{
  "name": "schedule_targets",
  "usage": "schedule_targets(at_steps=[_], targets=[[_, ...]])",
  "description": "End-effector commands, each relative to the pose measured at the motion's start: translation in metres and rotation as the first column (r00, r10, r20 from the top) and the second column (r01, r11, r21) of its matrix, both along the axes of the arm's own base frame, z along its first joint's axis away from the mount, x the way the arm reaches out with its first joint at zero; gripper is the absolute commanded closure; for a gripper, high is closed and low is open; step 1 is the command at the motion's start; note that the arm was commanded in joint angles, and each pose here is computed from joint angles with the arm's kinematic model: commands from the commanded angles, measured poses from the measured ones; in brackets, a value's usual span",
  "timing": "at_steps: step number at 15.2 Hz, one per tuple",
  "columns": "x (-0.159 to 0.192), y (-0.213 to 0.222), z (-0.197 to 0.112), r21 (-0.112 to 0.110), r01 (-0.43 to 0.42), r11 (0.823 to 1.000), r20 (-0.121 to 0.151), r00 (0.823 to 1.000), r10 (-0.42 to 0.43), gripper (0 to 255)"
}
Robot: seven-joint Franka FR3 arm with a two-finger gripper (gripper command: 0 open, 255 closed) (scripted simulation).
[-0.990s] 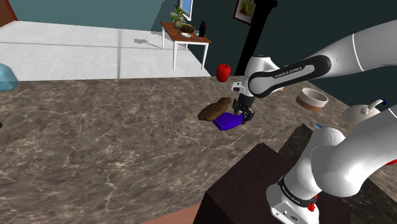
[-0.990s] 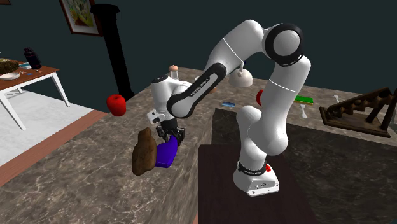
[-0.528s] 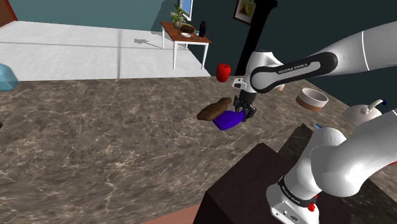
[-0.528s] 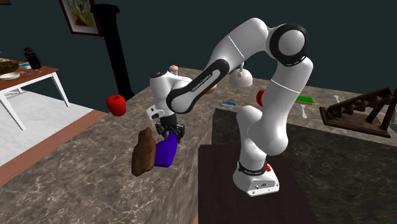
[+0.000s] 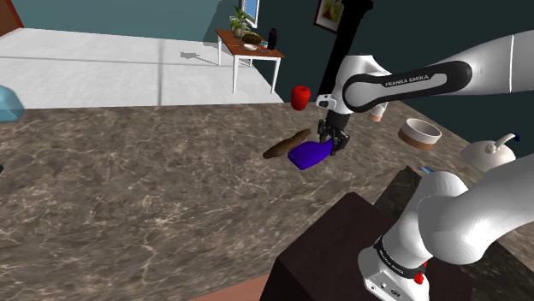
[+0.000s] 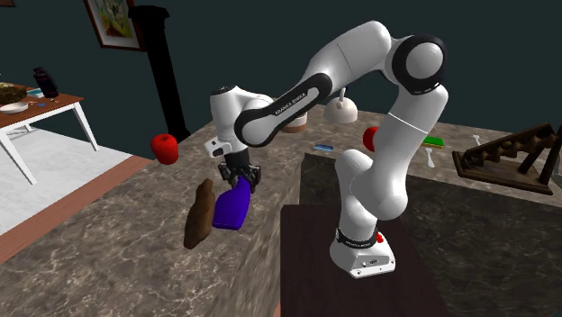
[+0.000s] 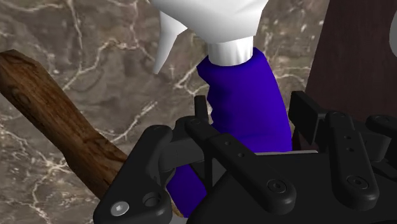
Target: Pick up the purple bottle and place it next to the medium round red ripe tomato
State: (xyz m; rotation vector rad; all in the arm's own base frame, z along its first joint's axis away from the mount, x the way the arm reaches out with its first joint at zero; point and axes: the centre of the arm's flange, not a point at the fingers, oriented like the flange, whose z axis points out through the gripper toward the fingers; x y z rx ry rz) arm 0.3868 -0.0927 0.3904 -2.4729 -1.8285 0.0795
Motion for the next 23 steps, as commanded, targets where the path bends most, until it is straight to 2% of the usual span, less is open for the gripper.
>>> schedule_targets(at_steps=[1, 21, 23], targets=[[0.0, 0.0, 0.011, 0.0, 0.0, 1.0, 0.0, 1.0, 0.0, 255], [0.0, 0.0, 0.116, 0.0, 0.0, 1.0, 0.0, 1.0, 0.0, 255], [-0.009, -0.01, 0.118, 0.0, 0.0, 1.0, 0.0, 1.0, 0.0, 255]])
